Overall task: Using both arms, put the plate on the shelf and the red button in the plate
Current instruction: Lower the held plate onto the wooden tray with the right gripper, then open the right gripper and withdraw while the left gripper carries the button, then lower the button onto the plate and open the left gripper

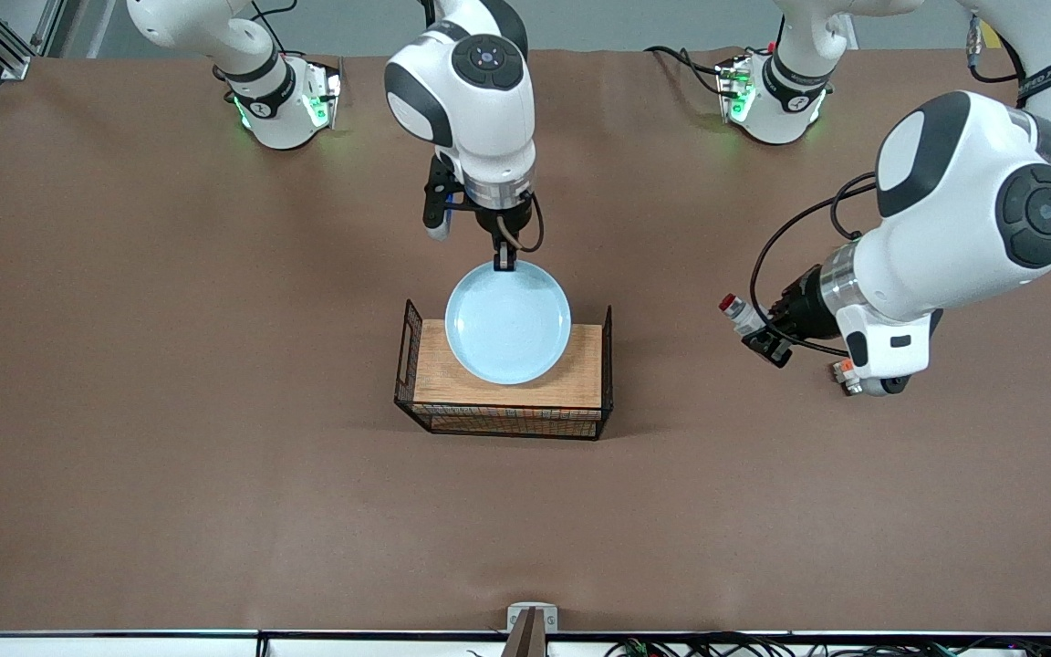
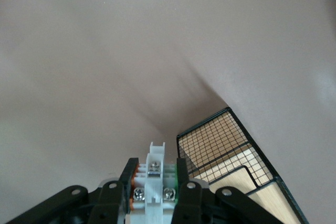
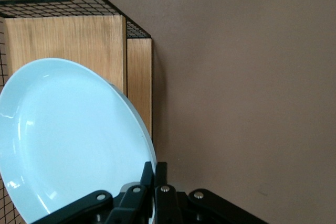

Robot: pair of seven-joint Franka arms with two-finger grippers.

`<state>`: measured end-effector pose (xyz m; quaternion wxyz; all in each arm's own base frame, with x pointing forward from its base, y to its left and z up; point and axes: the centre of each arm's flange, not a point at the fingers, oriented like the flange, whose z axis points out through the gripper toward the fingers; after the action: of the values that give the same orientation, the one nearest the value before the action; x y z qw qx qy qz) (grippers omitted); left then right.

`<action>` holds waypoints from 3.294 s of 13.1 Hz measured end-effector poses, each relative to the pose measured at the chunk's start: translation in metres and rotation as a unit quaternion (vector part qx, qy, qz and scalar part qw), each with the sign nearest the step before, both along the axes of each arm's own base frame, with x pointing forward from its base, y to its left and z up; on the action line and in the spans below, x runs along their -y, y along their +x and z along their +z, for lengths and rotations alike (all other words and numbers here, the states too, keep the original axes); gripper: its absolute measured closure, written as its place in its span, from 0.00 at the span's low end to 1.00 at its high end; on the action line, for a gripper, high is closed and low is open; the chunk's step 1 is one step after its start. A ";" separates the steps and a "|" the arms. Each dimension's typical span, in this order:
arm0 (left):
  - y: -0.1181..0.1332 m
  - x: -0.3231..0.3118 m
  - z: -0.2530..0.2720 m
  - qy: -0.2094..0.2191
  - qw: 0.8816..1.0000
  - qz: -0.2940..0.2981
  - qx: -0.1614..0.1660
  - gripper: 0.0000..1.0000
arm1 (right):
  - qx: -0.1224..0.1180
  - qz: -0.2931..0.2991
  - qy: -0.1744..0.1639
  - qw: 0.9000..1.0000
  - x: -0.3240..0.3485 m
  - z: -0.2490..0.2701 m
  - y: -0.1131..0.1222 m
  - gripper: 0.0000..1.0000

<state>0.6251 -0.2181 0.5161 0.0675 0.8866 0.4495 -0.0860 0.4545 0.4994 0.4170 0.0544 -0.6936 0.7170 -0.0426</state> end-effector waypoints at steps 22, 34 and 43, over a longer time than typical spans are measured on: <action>-0.007 0.050 -0.004 -0.004 0.998 0.057 0.011 0.67 | 0.021 0.007 -0.034 0.999 -0.009 -0.034 0.034 0.01; -0.054 0.187 -0.048 0.036 0.971 0.234 0.024 0.67 | -0.143 0.504 -0.071 0.849 0.268 0.136 0.124 0.00; -0.081 0.281 -0.125 0.012 0.959 0.282 0.013 0.67 | -0.123 0.722 -0.016 0.681 0.565 0.174 0.141 0.00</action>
<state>0.5439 -0.4987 0.3915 0.0846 0.7256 0.6813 -0.0470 0.5958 -0.0653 0.5906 -0.0311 -0.9959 -0.0061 0.0842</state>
